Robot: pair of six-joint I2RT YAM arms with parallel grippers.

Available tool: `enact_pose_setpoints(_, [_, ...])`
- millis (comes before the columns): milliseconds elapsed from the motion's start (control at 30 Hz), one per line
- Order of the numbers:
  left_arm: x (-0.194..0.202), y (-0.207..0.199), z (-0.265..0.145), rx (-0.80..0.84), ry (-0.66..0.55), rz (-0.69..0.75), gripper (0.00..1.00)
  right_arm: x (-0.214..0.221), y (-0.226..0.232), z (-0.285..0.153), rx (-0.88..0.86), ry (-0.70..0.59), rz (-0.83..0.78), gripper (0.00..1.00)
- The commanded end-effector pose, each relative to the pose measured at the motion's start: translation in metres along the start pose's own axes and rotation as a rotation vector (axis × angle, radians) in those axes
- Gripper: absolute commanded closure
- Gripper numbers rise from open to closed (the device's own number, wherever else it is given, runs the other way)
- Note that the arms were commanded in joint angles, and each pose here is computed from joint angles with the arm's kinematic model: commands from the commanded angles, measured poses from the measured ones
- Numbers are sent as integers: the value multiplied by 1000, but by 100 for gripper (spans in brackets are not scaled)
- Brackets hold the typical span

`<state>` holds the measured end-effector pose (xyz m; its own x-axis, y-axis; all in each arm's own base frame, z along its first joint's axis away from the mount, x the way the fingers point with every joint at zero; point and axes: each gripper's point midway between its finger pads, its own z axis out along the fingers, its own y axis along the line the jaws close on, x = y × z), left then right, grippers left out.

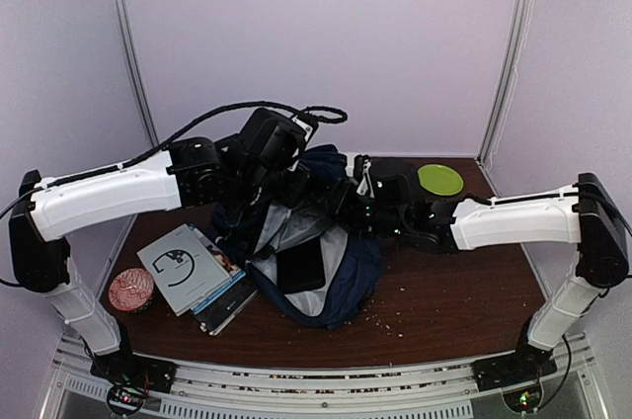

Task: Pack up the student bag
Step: Adjust the student bag at the center of the board.

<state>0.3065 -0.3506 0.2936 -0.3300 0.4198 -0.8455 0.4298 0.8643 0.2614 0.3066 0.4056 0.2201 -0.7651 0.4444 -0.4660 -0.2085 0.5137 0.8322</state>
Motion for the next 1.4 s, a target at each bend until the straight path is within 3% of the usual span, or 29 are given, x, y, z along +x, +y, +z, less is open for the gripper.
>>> enact_pose_setpoints(0, [-80,19,-41,35,-265,-209,100,28,-44,14,132,57,0,15])
enact_pose_setpoints(167, [-67,6,-36,95,-234,-218,100,31,-62,31,193,17,98,6])
enact_pose_setpoints(533, [-34,-9,-20,127,-164,-213,100,35,-79,73,234,-88,251,12])
enact_pose_setpoints(633, [-31,-11,-19,135,-158,-211,100,37,-84,83,222,-99,280,28])
enact_pose_setpoints(767, [-27,-9,-20,126,-152,-208,100,35,-78,85,191,-113,269,69])
enact_pose_setpoints(900, [-24,-1,-17,78,-146,-192,100,21,-53,69,82,-141,211,97])
enact_pose_setpoints(1133, [-46,23,-28,30,-178,-206,100,-2,10,25,-144,-105,58,100])
enact_pose_setpoints(1367, [-94,46,-71,60,-302,-255,100,-31,67,-19,-306,-108,-96,100])
